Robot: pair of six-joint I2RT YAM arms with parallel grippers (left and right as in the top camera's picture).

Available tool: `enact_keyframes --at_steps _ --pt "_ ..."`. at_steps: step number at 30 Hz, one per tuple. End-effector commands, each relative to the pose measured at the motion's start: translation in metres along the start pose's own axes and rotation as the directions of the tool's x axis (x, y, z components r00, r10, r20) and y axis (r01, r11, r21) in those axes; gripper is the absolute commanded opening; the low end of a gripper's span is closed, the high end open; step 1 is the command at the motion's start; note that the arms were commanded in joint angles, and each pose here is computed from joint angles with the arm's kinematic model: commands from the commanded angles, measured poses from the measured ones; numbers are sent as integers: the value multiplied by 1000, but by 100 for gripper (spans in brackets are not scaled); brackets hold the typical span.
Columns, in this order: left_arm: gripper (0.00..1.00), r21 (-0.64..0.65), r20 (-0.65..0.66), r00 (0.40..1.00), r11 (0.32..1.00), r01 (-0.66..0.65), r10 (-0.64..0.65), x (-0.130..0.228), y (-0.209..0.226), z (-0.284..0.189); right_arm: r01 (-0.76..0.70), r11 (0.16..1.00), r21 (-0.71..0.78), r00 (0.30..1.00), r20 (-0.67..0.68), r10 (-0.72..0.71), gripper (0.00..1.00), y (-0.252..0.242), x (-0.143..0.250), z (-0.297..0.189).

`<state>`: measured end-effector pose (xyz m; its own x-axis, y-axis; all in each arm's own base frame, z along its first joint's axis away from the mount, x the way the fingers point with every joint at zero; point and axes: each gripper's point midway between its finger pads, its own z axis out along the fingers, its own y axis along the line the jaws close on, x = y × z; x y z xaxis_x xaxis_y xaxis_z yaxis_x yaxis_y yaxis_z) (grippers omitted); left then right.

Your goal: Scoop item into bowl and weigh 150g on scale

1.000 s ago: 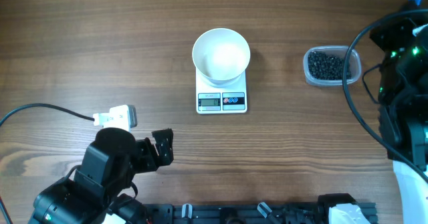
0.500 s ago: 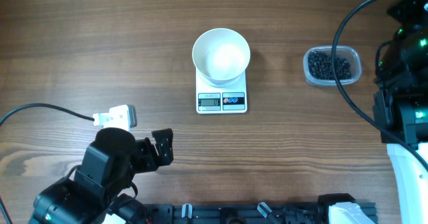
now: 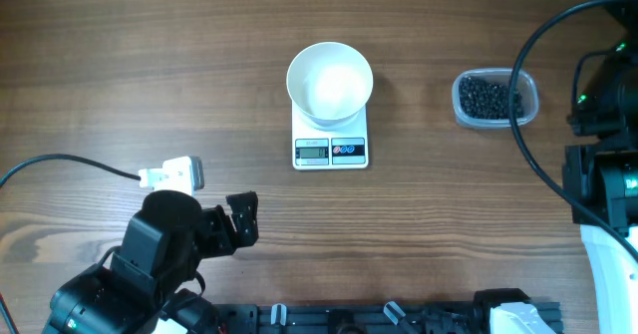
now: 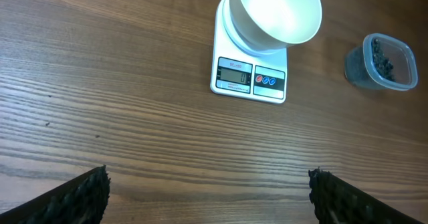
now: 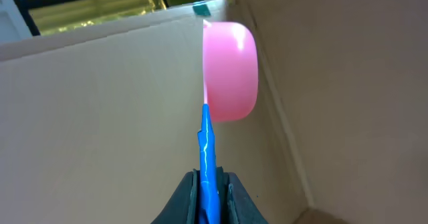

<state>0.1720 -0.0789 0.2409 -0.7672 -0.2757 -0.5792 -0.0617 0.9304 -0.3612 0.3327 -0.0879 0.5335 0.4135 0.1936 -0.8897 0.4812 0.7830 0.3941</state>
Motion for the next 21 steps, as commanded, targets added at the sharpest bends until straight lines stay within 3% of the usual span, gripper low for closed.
enact_keyframes --at_steps 1,5,10,14,18,21 --pt "100 -9 11 1000 1000 -10 10 -2 2 0 -288 958 3 956 -55 288 4 0 9 -2" --pt "100 -9 11 1000 1000 -10 10 -2 2 0 -472 877 85 869 -121 480 4 -7 34 -4" --pt "100 -9 11 1000 1000 -10 10 -2 2 0 -482 869 111 860 -131 494 4 -9 42 -3" --pt "100 -9 11 1000 1000 -10 10 -2 2 0 -588 796 148 786 -127 604 4 -7 56 2" --pt "100 -9 11 1000 1000 -10 10 -2 2 0 -555 816 164 804 -146 576 4 -5 72 9" --pt "100 -9 11 1000 1000 -10 10 -2 2 0 -439 890 125 877 -154 455 4 -1 70 14"
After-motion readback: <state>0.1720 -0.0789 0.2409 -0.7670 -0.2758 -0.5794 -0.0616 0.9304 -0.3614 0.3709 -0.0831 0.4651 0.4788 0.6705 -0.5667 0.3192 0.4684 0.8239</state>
